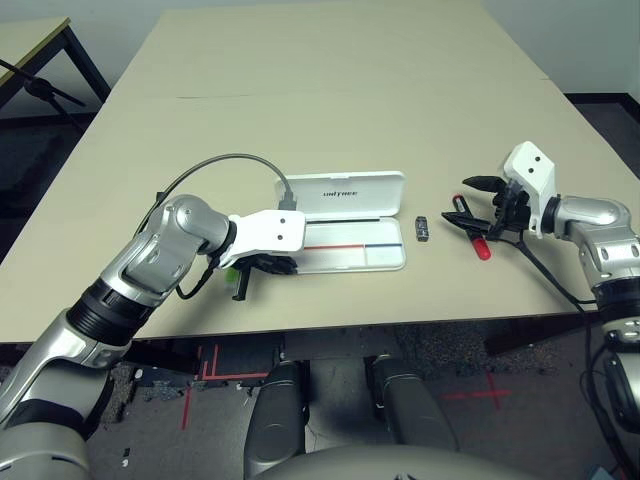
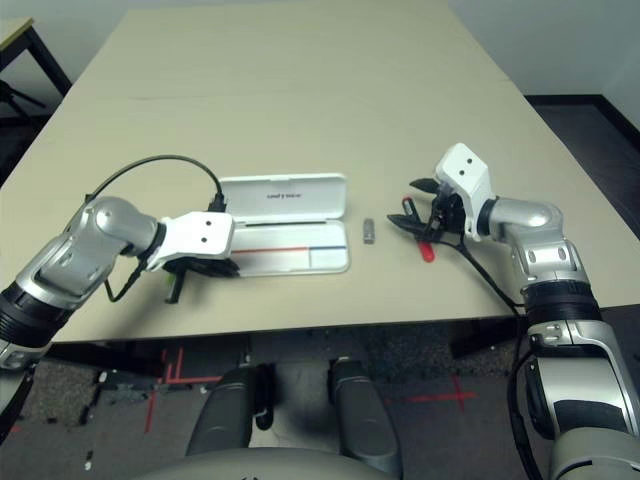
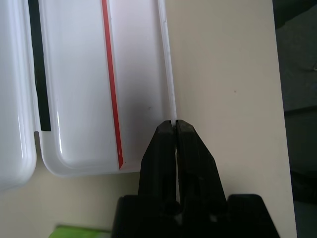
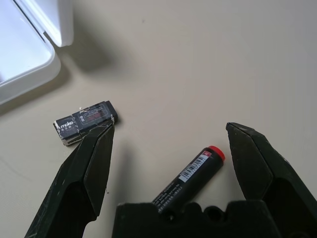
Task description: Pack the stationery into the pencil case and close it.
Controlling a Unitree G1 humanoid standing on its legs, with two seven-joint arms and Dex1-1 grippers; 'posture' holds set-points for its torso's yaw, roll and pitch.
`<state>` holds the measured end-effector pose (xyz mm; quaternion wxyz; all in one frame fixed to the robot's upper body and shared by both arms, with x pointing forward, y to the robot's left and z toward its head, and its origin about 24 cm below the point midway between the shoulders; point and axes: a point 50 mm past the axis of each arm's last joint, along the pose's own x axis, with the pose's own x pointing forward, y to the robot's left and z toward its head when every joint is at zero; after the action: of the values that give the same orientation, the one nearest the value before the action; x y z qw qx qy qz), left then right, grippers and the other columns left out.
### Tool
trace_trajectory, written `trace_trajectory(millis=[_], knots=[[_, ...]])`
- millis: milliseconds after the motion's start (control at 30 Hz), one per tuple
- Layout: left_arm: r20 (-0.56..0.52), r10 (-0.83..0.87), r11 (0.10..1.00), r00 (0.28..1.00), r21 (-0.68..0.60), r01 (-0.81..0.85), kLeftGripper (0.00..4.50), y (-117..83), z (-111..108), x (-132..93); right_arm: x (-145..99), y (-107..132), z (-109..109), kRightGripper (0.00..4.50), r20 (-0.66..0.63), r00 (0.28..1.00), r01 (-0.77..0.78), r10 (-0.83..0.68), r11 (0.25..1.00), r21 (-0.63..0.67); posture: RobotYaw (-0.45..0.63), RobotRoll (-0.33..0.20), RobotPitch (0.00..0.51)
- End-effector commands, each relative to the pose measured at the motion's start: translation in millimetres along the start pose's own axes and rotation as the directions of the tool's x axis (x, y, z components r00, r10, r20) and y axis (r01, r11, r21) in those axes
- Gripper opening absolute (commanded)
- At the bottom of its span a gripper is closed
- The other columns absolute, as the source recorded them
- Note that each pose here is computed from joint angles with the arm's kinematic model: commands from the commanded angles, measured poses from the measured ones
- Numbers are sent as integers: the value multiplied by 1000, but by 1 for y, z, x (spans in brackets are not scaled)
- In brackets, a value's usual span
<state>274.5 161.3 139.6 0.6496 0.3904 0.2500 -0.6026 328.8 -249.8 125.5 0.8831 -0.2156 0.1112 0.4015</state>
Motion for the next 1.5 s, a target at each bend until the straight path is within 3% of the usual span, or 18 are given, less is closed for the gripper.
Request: trace_trajectory(millis=[33,800,1000,1200,1500], knots=[[-11,-9,1000,1000,-4,9,22,-5,-1,2,2,0,1,4500,-6,1000,-12,12,1000,-13,-56,0,141],[17,25,999,1000,-36,-24,22,-5,-1,7,3,1,-2,4500,-18,1000,-20,20,1000,-23,-63,0,140],[32,44,999,999,4,-44,2241,-5,1,0,5,2,-4,4500,-18,1000,-24,23,999,-23,-55,0,138],[87,21,999,996,37,-25,4486,-13,9,-21,6,0,-4,4500,-18,1000,-20,20,1000,-24,-49,0,132],[128,117,993,985,17,-120,4486,-13,10,-61,-5,-8,10,4500,80,996,27,-32,997,66,-41,0,129]])
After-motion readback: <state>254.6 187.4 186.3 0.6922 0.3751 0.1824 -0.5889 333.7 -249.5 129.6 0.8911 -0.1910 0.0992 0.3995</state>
